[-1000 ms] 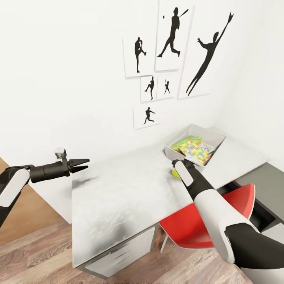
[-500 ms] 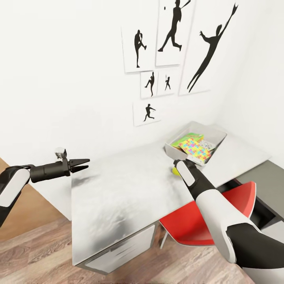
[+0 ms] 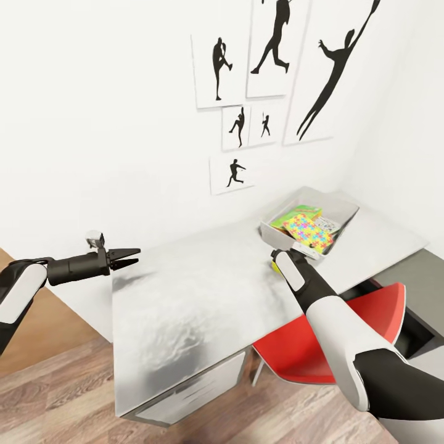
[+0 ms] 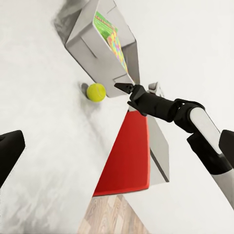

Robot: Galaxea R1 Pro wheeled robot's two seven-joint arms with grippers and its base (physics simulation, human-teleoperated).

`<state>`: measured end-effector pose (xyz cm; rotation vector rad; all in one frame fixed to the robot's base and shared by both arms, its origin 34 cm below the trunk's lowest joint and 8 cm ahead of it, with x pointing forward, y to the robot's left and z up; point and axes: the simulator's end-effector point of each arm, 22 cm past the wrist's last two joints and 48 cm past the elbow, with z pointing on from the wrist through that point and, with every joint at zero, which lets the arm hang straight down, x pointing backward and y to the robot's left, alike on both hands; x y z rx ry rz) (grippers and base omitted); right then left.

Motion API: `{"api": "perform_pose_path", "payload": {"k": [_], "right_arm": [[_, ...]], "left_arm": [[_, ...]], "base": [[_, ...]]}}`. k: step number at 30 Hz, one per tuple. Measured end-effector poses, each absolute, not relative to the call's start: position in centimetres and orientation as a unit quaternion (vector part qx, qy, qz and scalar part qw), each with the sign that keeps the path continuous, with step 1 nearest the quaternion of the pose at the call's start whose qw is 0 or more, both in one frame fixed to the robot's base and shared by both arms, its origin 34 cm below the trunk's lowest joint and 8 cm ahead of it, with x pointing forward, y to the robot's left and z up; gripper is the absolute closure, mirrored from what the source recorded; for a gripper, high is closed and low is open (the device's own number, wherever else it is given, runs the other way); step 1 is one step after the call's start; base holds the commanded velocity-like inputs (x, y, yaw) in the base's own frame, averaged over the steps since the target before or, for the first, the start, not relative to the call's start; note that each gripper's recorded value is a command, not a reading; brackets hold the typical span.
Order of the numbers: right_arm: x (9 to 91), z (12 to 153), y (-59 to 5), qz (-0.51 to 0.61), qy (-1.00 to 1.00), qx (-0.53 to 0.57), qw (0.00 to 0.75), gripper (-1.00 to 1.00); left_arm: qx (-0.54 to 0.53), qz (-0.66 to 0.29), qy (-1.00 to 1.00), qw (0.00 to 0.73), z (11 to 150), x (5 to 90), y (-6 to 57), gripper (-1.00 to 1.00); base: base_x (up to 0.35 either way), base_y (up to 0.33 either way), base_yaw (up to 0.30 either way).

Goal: Put all the toys in the child's room - the three board games (two on the bed and one on the table), the two jigsaw puzzles on the table, and the tennis ball on the table - inside the toy box on the table in the child's room.

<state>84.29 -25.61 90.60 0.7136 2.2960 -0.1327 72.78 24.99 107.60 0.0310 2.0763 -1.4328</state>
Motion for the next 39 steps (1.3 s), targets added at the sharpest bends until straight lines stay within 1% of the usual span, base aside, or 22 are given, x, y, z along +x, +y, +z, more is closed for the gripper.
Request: {"api": "perform_pose_path", "payload": {"k": [39], "right_arm": [[83.7,86.9,-25.6,-0.059,0.900,0.274,0.334,-1.00]], "left_arm": [[-0.001,-0.541,0.791,0.285,104.7,73.1,25.0,-1.00]], "base": [[0.001,0.006,0.000]]}}
